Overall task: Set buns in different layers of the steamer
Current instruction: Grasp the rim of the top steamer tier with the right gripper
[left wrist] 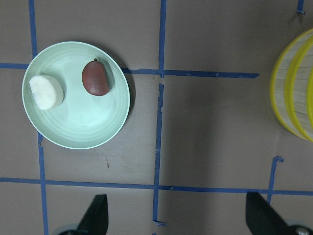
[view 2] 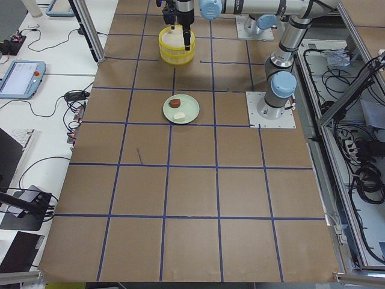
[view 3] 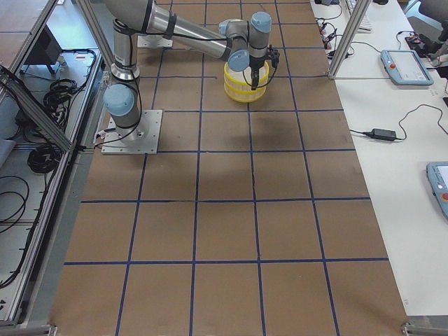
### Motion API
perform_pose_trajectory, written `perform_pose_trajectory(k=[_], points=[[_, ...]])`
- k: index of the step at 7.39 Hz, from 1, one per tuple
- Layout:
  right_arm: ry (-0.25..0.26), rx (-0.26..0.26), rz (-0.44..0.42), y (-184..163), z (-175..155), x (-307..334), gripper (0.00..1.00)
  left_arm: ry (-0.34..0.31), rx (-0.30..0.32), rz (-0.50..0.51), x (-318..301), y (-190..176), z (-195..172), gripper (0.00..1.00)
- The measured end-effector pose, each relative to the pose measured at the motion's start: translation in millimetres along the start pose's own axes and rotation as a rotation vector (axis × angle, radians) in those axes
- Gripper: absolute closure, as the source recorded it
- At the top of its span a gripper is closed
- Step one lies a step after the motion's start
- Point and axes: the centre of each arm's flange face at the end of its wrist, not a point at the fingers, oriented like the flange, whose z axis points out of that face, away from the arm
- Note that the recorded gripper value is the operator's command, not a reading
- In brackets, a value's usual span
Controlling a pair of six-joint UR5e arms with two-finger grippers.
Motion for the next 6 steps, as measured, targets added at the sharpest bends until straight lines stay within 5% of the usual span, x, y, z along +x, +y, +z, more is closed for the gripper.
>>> perform_pose_trajectory(k=[2,6], points=[[0.001,-0.009,-0.005,1.4,6.1,0.4,0.89,0.0,-0.001,0.0,0.0,-0.2,0.6,0.0],[0.017,-0.021,-0.035,3.5,-5.5,2.4,0.91,-0.001,-0.004,0.003,-0.1,0.0,1.3,0.0]])
